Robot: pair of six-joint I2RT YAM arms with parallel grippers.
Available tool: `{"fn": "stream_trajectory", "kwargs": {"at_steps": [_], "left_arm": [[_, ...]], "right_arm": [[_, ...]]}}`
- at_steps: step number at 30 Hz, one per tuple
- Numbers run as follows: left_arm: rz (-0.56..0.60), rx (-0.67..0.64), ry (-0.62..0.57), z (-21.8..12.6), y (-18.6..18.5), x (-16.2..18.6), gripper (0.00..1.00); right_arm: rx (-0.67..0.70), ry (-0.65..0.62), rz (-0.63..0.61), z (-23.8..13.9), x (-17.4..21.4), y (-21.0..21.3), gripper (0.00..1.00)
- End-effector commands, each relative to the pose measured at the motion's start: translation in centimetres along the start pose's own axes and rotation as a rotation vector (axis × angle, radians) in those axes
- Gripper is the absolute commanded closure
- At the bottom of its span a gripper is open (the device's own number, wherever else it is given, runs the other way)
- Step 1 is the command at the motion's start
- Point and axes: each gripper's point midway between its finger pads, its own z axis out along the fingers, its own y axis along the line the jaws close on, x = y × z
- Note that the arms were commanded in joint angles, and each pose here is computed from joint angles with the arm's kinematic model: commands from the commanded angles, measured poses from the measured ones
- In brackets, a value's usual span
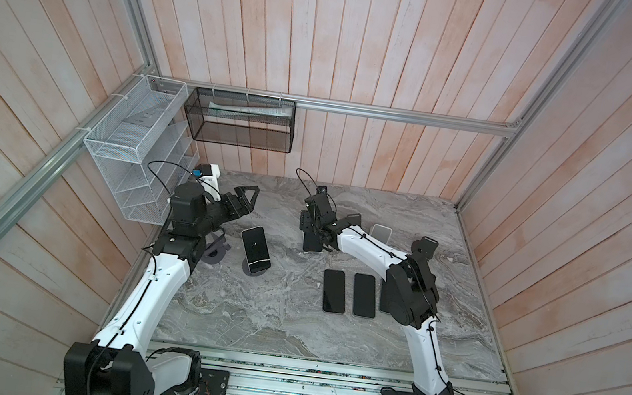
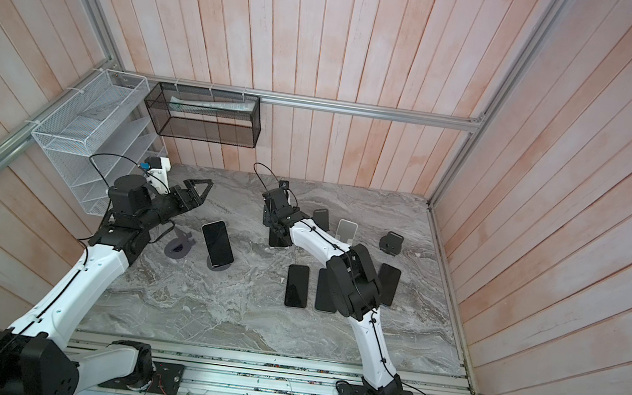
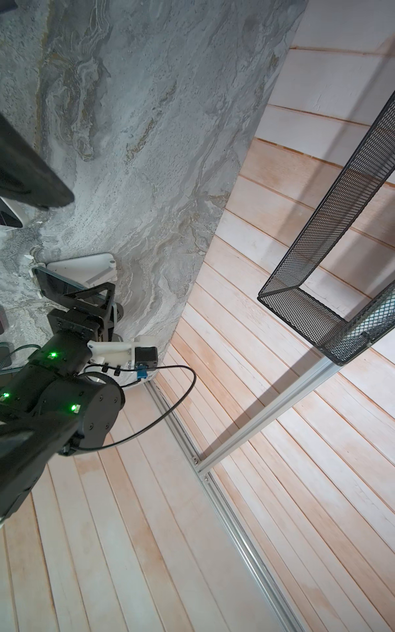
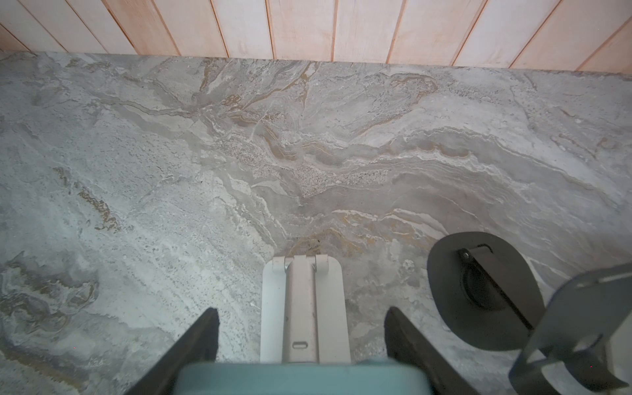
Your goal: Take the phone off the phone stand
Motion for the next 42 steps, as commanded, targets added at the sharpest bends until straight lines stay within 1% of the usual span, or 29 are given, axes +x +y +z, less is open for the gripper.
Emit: {"fn": "stream_trajectory", "kwargs": {"at_steps": [1,14,25,30,35,38,42], "left_arm": [[0.003,0.013,-0.003,0.1,0.1,0.1,0.05],[0.000,0.010,0.001,0.2,0.3,0.3,0.05],[0.002,-0.004,0.000,0.3,0.6,0.3,0.05],[0.009,-0.013,-0.007,0.2,0.7,0.2,0.05],[0.013,-0.010,-0.018,-0.1,0.5,0.0,0.05],[0.011,-0.005,-0.024,-0.3,0.3,-0.1,0.05],[0.015,0.000,-0.030,-0.5,0.0,-0.3,0.05]], "right_arm": [[0.020,-0.062,-0.002,-2.2,-1.8,0.0,0.33],[0.020,-0.164,0.002,-7.0,-5.2,0.0,0.35],[0.026,-0.193,0.008,-11.7,-6.1,1.1,0.36],[0.039,-0.159,-0.009,-12.7,-4.5,1.9,0.36],[0.015,-0.109,-0.001,-13.4,-1.6,2.9,0.36],[-0.020,-0.053,0.012,-13.5,0.3,3.6,0.36],[-0.033,-0.014,0.012,-13.6,1.4,3.8,0.36]]}}
